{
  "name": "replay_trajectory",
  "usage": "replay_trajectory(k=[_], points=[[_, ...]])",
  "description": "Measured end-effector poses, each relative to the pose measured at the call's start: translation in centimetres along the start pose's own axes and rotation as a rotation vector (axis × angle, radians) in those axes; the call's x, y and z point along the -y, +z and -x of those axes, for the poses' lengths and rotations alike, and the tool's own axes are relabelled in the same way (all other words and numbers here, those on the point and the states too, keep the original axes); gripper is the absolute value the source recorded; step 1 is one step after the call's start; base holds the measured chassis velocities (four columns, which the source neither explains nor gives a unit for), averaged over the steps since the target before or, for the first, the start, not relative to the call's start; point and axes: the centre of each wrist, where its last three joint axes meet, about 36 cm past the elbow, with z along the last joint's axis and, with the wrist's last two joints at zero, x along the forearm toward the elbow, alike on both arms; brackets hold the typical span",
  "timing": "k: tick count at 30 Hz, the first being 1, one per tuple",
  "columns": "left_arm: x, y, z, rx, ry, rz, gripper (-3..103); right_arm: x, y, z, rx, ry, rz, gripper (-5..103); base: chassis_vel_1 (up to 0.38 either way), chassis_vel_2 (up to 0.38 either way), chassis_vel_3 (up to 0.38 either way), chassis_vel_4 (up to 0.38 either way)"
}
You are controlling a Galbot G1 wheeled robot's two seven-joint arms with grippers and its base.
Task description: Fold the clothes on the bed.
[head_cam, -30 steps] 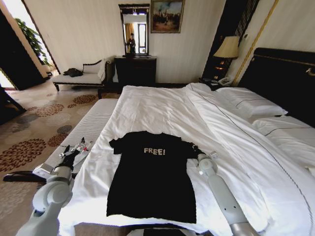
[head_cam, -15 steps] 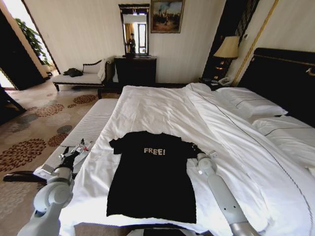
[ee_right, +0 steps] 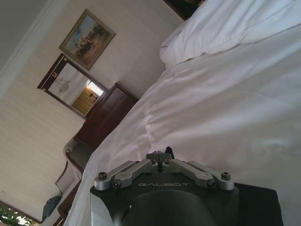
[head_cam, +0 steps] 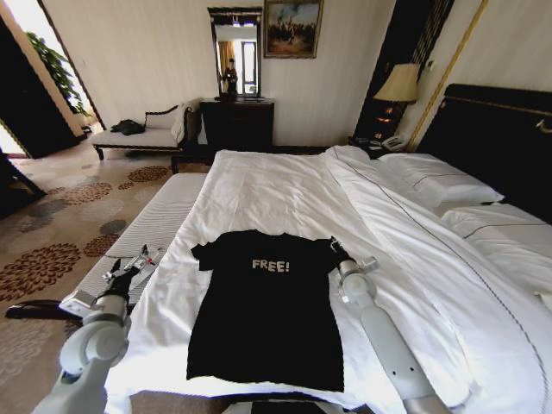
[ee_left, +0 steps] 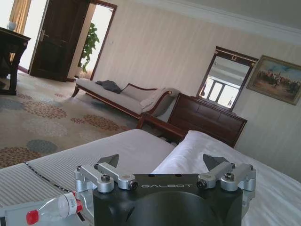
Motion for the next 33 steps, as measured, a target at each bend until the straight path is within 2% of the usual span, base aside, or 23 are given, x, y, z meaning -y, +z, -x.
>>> replay_trajectory(k=[12,13,16,18,21,22,24,27,29,31,32,33], points=[[-0.4,0.6,0.0,-0.006,-0.018,0.001,100,-0.5,3.6,-1.7,-0.024,-0.041,-0.072,0,0.000,0.000,0.000,0.000],[-0.3,0.8,0.1,-0.010,-0.018,0.002,100,-0.4,3.7,-1.9,-0.023,-0.042,-0.086,-3,0.000,0.000,0.000,0.000],[-0.1,1.3,0.1,-0.019,-0.019,0.008,100,-0.3,4.0,-2.8,-0.022,-0.056,-0.109,12,0.000,0.000,0.000,0.000],[-0.1,1.5,0.1,-0.021,-0.018,0.009,100,-0.4,4.2,-3.3,-0.028,-0.066,-0.110,12,0.000,0.000,0.000,0.000],[0.0,1.6,0.1,-0.024,-0.019,0.012,100,-0.9,5.4,-5.0,-0.062,-0.091,-0.105,28,0.000,0.000,0.000,0.000],[0.0,1.6,0.1,-0.024,-0.019,0.012,100,-0.9,5.4,-5.0,-0.062,-0.091,-0.105,28,0.000,0.000,0.000,0.000],[-0.1,1.5,0.2,-0.024,-0.020,0.015,100,-1.2,6.2,-5.9,-0.080,-0.102,-0.105,38,0.000,0.000,0.000,0.000],[-0.2,1.4,0.1,-0.022,-0.023,0.019,100,-1.4,6.4,-6.3,-0.082,-0.102,-0.111,44,0.000,0.000,0.000,0.000],[-0.4,1.2,0.0,-0.020,-0.028,0.022,100,-1.4,5.6,-5.9,-0.055,-0.075,-0.104,55,0.000,0.000,0.000,0.000],[-0.7,1.1,-0.1,-0.020,-0.035,0.024,100,-1.3,4.2,-5.0,-0.023,-0.012,-0.065,66,0.000,0.000,0.000,0.000],[-0.7,1.1,-0.1,-0.020,-0.035,0.024,100,-1.3,4.2,-5.0,-0.023,-0.012,-0.065,66,0.000,0.000,0.000,0.000],[-0.7,1.1,-0.1,-0.020,-0.037,0.025,100,-1.2,3.7,-4.7,-0.020,0.025,-0.048,71,0.000,0.000,0.000,0.000]])
